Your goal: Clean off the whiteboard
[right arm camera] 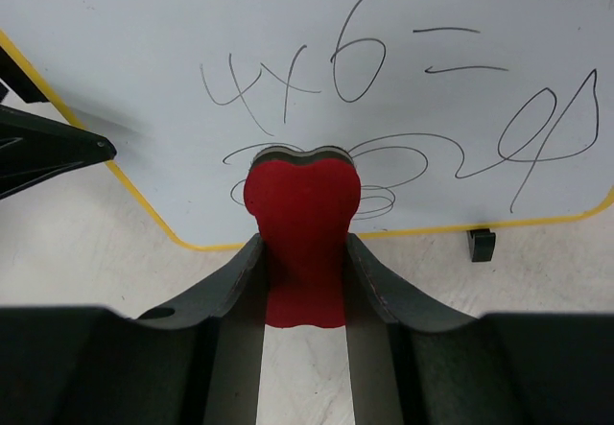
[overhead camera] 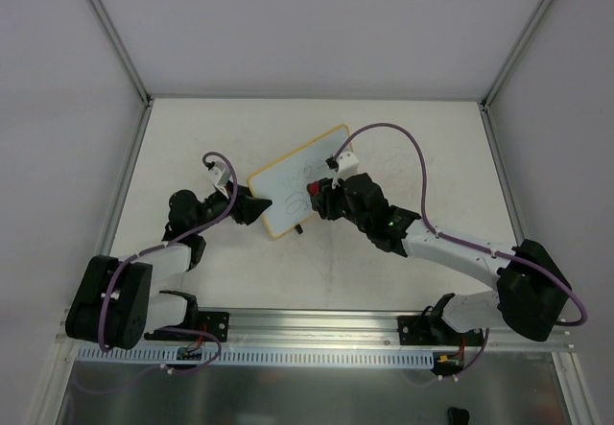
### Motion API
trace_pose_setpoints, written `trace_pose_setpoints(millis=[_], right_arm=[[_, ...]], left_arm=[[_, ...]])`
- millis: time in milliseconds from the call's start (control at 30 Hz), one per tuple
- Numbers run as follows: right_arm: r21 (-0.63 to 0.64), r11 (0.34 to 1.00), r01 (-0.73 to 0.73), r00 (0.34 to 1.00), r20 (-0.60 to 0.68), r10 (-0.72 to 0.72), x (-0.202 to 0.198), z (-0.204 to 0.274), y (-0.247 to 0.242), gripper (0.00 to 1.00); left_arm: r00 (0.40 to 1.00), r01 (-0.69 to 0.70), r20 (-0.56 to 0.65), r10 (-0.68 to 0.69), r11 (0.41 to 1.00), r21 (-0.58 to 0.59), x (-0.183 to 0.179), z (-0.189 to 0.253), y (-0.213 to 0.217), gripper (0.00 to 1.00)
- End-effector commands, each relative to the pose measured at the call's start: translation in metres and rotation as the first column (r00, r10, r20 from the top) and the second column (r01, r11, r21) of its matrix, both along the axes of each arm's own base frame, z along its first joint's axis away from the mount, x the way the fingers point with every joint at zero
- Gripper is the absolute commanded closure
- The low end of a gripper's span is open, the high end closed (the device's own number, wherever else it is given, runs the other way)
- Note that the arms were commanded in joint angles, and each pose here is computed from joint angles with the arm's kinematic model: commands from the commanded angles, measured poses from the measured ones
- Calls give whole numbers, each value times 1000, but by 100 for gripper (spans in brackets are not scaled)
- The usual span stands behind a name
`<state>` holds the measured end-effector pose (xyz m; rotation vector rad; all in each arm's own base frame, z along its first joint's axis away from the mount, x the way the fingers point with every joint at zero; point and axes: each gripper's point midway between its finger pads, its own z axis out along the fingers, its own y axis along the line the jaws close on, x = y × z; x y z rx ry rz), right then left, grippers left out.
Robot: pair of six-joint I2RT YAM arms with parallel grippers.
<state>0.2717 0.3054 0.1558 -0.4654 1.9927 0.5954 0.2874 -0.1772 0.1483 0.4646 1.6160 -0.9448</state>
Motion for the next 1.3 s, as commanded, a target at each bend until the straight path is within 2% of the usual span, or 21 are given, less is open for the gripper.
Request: trace_pose_setpoints(millis=[0, 100, 133, 300, 433, 600, 800, 967, 1133, 1267], right_arm=[[70, 997, -18, 990, 137, 9, 12, 37, 9, 100], [81, 996, -22, 987, 158, 9, 13, 40, 10, 100], [77, 997, -24, 987, 160, 11, 14, 39, 11, 100], [65, 998, -24, 984, 177, 12, 19, 37, 14, 100], [74, 997, -29, 980, 197, 14, 21, 34, 17, 100], [74, 996, -56, 976, 216, 39, 23, 28, 24, 100], [137, 987, -81, 937, 348, 29, 23, 38, 28, 100], [114, 990, -87, 919, 392, 35, 22, 36, 31, 100], [113, 989, -95, 916, 398, 43, 22, 38, 36, 100], [107, 990, -96, 915, 401, 45, 23, 38, 39, 100]], left_arm=[[996, 14, 88, -8, 998, -65, 7, 27, -4, 46], [995, 16, 95, -8, 996, -83, 7, 27, -4, 50], [996, 17, 85, -10, 996, -84, 7, 25, -4, 56], [997, 31, 80, -24, 996, -88, 6, 26, -6, 69], [996, 37, 83, -29, 995, -97, 3, 27, -6, 72], [997, 43, 69, -35, 993, -114, 1, 26, -7, 71], [999, 38, 38, -33, 989, -146, 1, 25, -7, 73], [999, 30, 25, -26, 988, -152, 4, 21, -7, 80], [999, 39, 27, -35, 988, -151, 2, 20, -8, 80], [999, 41, 23, -38, 990, -137, 2, 17, -8, 88]])
